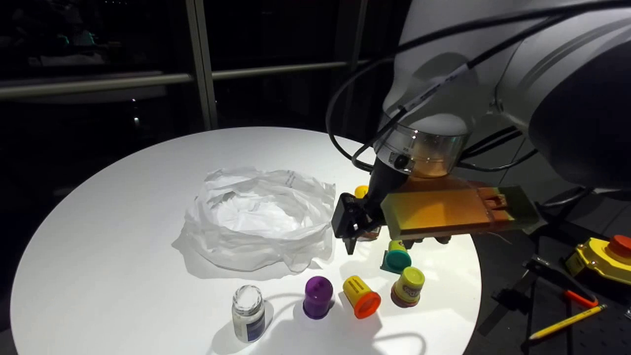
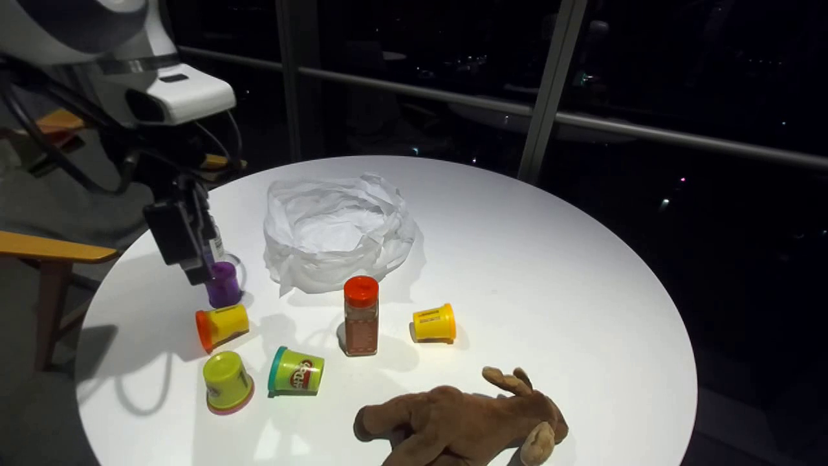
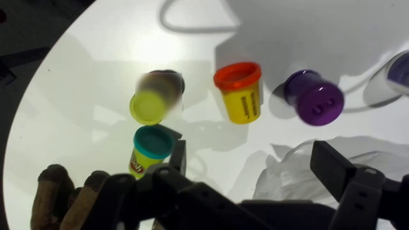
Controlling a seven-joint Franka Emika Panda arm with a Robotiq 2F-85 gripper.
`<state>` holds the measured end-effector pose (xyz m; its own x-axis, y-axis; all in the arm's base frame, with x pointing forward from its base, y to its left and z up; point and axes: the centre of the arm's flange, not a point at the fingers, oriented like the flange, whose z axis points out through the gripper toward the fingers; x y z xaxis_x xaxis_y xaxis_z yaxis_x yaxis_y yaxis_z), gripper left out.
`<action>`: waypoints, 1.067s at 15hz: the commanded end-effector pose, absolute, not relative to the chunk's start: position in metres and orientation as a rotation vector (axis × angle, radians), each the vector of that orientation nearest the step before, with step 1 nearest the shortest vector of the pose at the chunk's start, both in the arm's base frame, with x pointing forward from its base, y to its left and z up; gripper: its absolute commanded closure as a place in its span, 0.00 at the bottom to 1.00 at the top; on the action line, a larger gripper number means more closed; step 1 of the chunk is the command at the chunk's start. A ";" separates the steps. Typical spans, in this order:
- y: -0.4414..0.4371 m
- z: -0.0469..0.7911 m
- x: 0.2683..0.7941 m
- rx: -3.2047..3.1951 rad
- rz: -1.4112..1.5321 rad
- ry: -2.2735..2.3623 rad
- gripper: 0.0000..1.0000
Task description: Remove the deer toy and containers from the white plastic bag and place them on the table
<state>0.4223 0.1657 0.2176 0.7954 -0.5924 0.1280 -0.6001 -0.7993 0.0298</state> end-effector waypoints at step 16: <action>0.179 0.501 0.475 2.985 -0.204 -0.133 0.00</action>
<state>0.4752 0.1793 0.5011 0.9869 -0.0977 -0.1284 -0.0779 -0.9855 0.1510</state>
